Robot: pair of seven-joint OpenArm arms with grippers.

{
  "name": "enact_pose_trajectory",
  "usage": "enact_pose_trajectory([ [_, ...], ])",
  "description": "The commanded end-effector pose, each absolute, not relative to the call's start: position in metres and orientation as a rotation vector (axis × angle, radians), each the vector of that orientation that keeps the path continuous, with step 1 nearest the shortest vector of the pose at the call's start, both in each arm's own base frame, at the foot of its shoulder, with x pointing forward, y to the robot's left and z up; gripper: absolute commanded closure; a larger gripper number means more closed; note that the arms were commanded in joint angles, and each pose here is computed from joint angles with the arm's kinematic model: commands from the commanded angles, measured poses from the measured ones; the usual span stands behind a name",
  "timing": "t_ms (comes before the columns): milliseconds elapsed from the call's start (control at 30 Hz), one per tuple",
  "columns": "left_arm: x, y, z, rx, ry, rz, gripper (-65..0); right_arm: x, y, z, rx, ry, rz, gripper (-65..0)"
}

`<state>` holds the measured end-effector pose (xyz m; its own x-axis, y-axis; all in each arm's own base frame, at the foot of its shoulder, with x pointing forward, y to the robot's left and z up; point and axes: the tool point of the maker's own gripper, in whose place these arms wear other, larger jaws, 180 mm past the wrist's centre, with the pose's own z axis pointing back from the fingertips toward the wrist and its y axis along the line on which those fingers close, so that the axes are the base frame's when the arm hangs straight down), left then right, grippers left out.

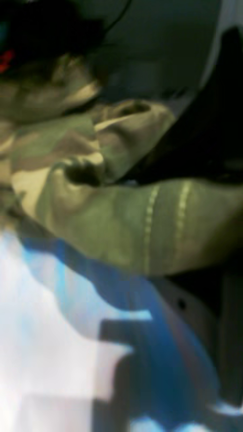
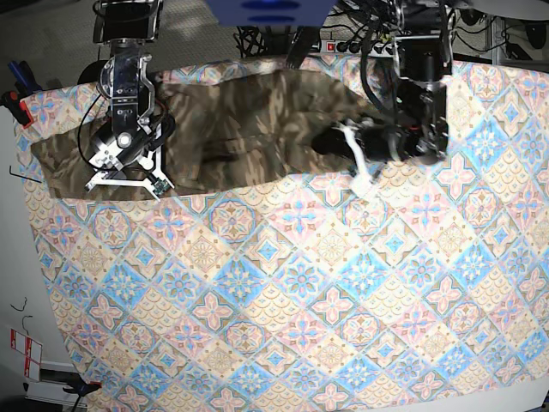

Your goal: Fold the T-shirt properly

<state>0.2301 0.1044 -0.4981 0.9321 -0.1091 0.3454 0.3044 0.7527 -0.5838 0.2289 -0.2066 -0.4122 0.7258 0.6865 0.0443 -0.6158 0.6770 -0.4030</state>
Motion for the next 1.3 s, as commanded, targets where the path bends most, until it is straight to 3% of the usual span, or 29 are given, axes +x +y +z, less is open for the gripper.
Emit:
enact_pose_trajectory([
  [0, 0.220, 0.169, -0.513, -0.452, -0.166, -0.232, -5.9, 0.236, -0.210, -0.404, -0.404, -0.221, 0.729, -28.2],
  [367, 0.312, 0.235, -0.447, -0.322, -0.319, -0.219, -5.8, 0.236, -0.211, -0.405, -0.403, -0.219, 0.727, -28.2],
  [733, 0.360, 0.313, -0.382, -0.206, -0.486, -0.126, -5.8, 0.237, -0.213, -0.404, -0.405, -0.223, 0.720, -28.2],
  [1000, 0.351, 0.287, -0.387, -0.222, -0.436, -0.172, -5.8, 0.250, -0.212, -0.396, -0.415, -0.254, 0.715, -28.2],
  [1267, 0.380, 0.222, -0.331, -0.201, -0.683, -0.290, -5.8, 0.253, -0.211, -0.395, -0.416, -0.259, 0.717, -28.2],
])
